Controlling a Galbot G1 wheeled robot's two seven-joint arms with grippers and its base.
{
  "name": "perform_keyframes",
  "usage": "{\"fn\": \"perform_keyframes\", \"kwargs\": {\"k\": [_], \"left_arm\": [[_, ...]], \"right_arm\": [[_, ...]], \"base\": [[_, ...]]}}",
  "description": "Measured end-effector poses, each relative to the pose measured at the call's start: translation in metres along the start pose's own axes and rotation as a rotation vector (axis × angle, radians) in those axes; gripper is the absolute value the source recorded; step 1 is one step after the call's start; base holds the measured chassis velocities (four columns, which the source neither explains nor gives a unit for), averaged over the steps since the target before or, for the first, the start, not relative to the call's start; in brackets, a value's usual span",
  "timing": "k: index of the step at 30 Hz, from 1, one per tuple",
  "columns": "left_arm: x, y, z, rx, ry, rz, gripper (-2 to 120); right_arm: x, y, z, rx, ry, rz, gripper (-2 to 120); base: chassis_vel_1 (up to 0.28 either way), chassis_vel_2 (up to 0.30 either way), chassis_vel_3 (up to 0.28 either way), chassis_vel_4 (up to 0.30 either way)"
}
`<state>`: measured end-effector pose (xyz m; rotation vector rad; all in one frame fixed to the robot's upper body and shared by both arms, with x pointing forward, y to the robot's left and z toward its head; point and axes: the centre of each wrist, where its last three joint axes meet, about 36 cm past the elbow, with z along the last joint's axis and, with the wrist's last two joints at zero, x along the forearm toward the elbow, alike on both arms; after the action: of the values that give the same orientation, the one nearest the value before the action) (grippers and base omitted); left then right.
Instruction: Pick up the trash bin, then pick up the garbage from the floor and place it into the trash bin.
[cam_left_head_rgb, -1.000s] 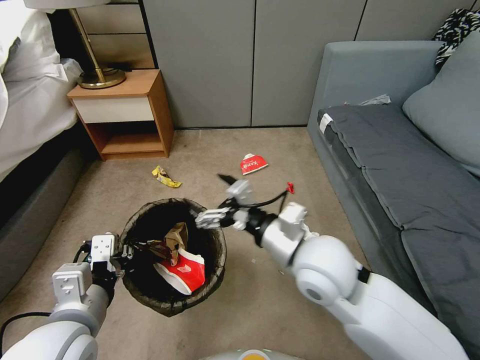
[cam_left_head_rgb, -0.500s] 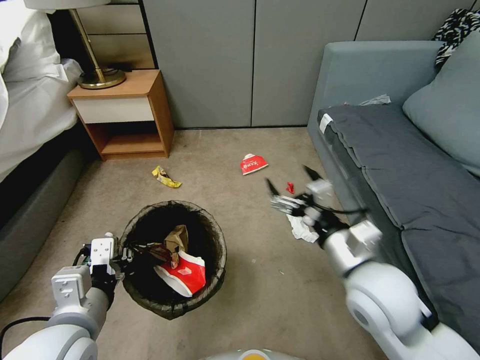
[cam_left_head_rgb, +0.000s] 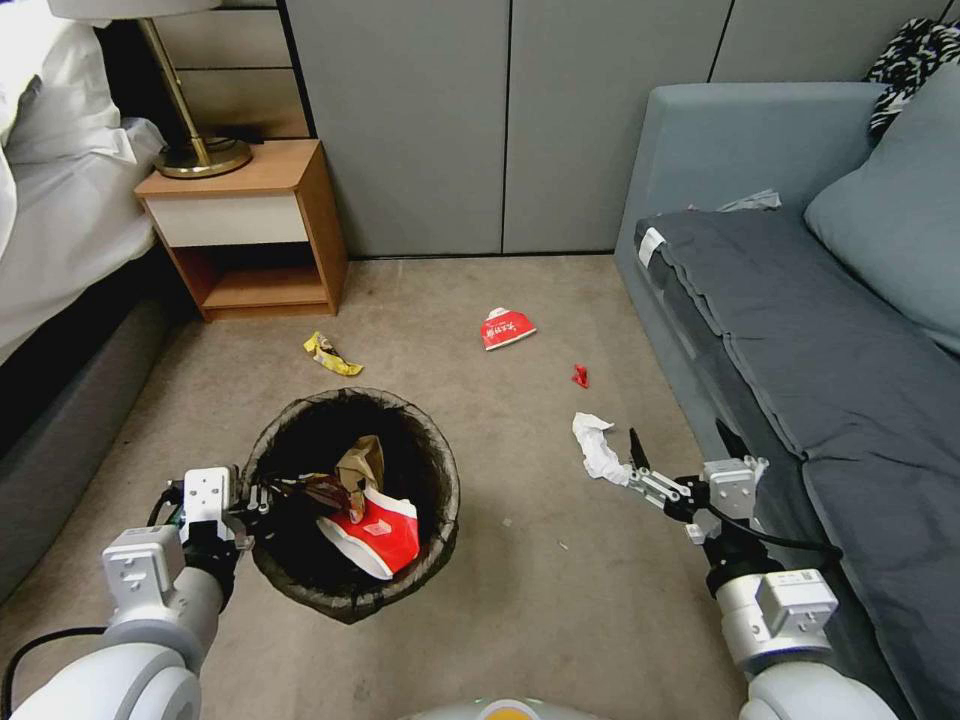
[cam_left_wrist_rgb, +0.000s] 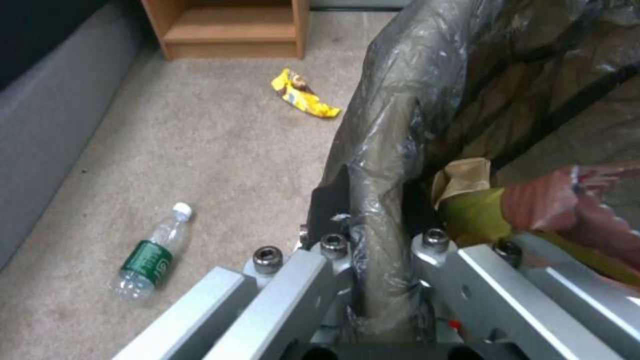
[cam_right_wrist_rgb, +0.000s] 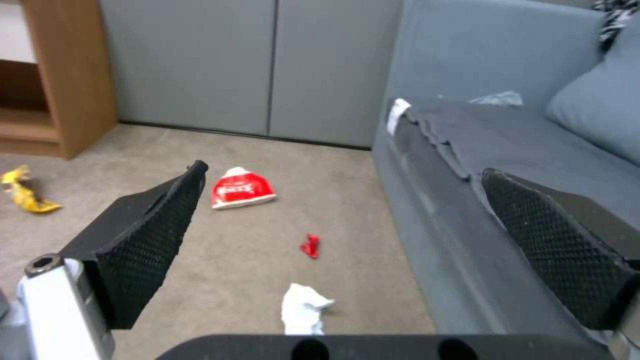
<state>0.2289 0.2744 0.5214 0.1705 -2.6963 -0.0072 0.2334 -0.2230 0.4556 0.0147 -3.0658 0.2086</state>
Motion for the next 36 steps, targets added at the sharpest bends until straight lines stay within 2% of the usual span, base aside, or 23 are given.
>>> {"fn": "perform_keyframes", "kwargs": {"k": [9,36], "left_arm": [[-0.001,-0.001,-0.001,0.023,-0.011,0.0,1],[0.0,-0.001,0.001,0.014,-0.001,0.005,1]], "right_arm": [[-0.007,-0.008,-0.002,0.002,-0.014,0.04,100],[0.0,0.005,0.01,-0.022,-0.001,0.014,100]], "base": [[0.0,0.0,0.0,0.0],[-0.04,0.04,0.044,-0.046]]}}
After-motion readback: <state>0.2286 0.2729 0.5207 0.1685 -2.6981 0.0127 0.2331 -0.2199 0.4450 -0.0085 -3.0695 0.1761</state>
